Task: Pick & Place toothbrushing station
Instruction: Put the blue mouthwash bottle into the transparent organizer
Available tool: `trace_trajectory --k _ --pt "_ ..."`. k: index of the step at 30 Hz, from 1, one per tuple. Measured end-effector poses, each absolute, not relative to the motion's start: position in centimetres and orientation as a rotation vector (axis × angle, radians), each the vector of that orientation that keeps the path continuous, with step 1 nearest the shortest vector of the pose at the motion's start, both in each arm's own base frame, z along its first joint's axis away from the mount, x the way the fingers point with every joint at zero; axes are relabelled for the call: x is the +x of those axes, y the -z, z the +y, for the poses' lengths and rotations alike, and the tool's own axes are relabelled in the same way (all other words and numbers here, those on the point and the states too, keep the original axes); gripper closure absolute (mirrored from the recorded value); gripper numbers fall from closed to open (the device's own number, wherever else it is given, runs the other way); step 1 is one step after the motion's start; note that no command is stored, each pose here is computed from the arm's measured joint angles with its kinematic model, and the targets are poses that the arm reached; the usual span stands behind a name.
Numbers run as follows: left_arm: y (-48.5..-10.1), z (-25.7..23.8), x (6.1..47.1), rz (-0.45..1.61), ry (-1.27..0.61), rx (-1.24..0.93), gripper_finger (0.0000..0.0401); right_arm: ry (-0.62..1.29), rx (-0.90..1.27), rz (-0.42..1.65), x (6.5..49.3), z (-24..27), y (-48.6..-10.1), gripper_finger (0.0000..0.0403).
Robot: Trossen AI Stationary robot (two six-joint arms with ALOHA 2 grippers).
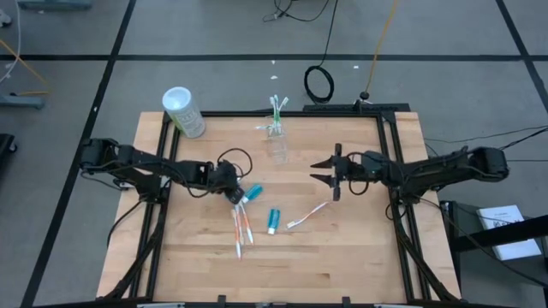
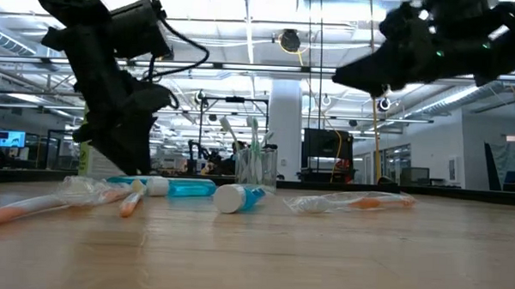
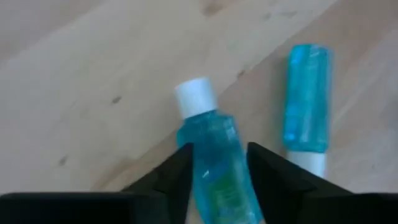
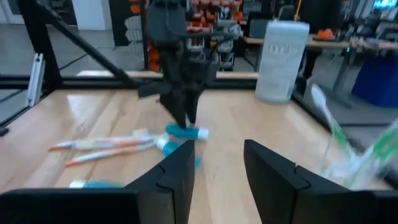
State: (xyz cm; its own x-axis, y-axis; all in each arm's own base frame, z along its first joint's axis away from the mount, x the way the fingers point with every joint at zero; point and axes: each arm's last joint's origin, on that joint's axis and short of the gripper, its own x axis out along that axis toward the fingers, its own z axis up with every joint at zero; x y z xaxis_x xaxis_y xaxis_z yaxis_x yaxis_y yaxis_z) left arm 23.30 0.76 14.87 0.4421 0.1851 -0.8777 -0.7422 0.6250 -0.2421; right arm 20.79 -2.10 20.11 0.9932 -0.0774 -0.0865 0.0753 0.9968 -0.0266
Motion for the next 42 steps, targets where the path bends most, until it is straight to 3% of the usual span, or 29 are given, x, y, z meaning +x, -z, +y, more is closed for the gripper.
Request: trace_trajectory --k 5,10,22,38,42 --pt "-14.6 1.0 22.9 1.043 -0.560 -0.808 0.0167 0.078 -0.012 0.040 19.9 -2.0 -19.3 0.0271" --pt "-14.6 0.7 22.9 1.057 -0.552 -0.918 0.0137 0.078 -0.028 -0.001 19.7 -2.0 -19.6 0.0271" --pt "-13.4 0.1 22.9 1.063 -0.729 -0.834 0.0135 0.077 -0.029 0.014 19.7 -2.0 -19.4 0.0271" --pt "-12.5 0.3 23.2 1.104 -0.683 -0.642 0.0136 0.078 -0.030 0.013 19.7 -2.0 -19.5 0.0271" --pt "-12.4 0.1 23.1 1.119 -0.665 -0.598 0.0163 0.077 -0.030 0.013 19.7 -2.0 -19.5 0.0271"
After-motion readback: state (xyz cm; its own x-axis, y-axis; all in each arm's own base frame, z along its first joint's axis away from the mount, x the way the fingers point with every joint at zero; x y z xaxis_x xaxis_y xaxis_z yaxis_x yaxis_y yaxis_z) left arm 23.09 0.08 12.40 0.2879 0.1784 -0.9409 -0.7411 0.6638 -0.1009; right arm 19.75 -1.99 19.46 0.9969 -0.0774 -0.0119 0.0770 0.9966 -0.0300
